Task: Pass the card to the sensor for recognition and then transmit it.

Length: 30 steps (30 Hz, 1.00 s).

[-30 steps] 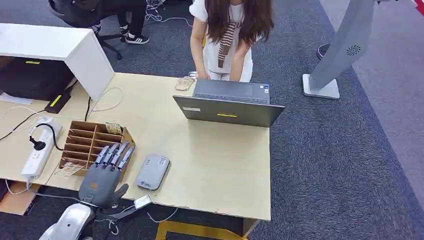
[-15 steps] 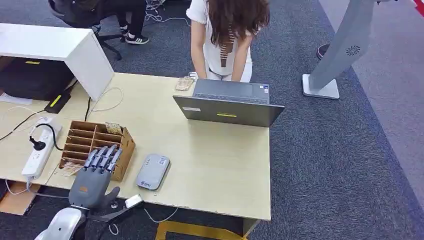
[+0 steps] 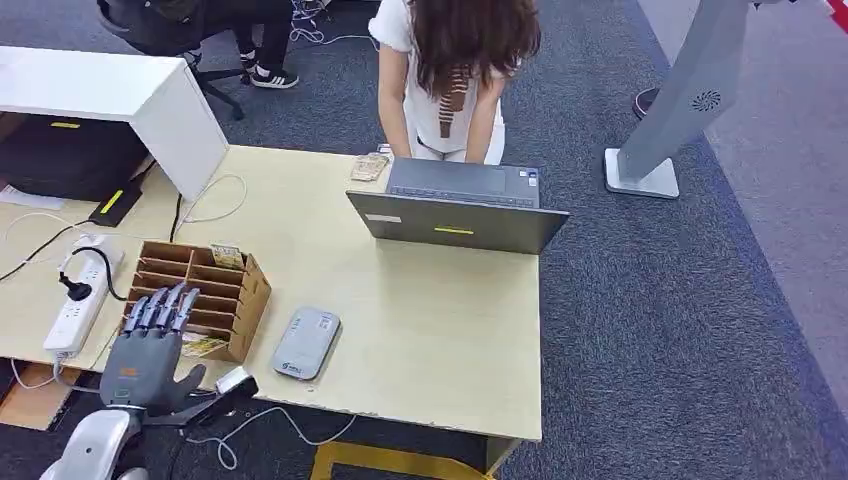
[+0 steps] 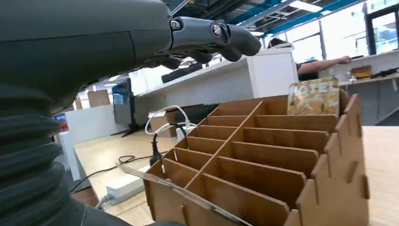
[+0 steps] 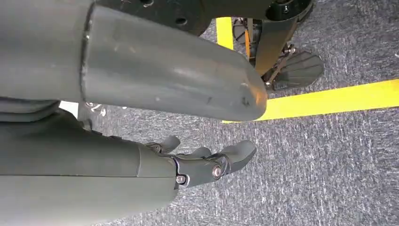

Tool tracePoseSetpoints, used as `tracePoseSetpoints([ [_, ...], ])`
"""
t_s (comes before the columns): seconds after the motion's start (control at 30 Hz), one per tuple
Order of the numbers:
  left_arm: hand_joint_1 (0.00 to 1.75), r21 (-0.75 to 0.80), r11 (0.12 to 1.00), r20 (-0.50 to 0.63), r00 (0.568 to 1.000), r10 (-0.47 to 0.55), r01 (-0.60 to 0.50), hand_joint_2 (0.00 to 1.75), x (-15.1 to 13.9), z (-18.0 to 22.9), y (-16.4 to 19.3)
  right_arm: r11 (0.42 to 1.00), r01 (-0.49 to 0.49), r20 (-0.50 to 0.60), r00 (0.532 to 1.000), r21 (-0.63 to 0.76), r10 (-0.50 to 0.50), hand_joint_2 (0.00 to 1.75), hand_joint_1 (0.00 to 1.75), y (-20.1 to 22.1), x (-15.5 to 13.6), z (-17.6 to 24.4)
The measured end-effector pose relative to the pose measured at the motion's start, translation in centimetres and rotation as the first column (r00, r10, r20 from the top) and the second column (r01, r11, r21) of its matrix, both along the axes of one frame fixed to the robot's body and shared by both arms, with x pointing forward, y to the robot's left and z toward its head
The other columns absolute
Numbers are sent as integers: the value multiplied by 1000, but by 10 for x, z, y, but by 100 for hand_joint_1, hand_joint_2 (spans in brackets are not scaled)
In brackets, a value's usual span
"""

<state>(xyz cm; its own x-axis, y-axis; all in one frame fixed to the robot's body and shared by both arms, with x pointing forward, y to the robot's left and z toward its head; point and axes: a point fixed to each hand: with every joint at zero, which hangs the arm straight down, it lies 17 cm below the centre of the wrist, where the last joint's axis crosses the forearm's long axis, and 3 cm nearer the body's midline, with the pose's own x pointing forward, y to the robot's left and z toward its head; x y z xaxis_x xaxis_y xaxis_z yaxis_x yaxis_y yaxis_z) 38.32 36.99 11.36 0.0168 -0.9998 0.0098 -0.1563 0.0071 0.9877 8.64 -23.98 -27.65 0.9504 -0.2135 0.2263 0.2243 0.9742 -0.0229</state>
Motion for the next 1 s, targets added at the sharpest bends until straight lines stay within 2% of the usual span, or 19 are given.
tracePoseSetpoints([
  [0.27, 0, 3, 1000, -19, 999, 26, -26, 175, 5, -11, 12, 1000, -14, 2, 1000, -2, 14, 0, 0, 0, 1, 0],
  [1.0, 0, 3, 1000, -15, 1000, 22, -22, 175, 15, -14, 4, 1000, -20, 6, 1000, 11, 20, 0, 0, 3, 2, 1],
])
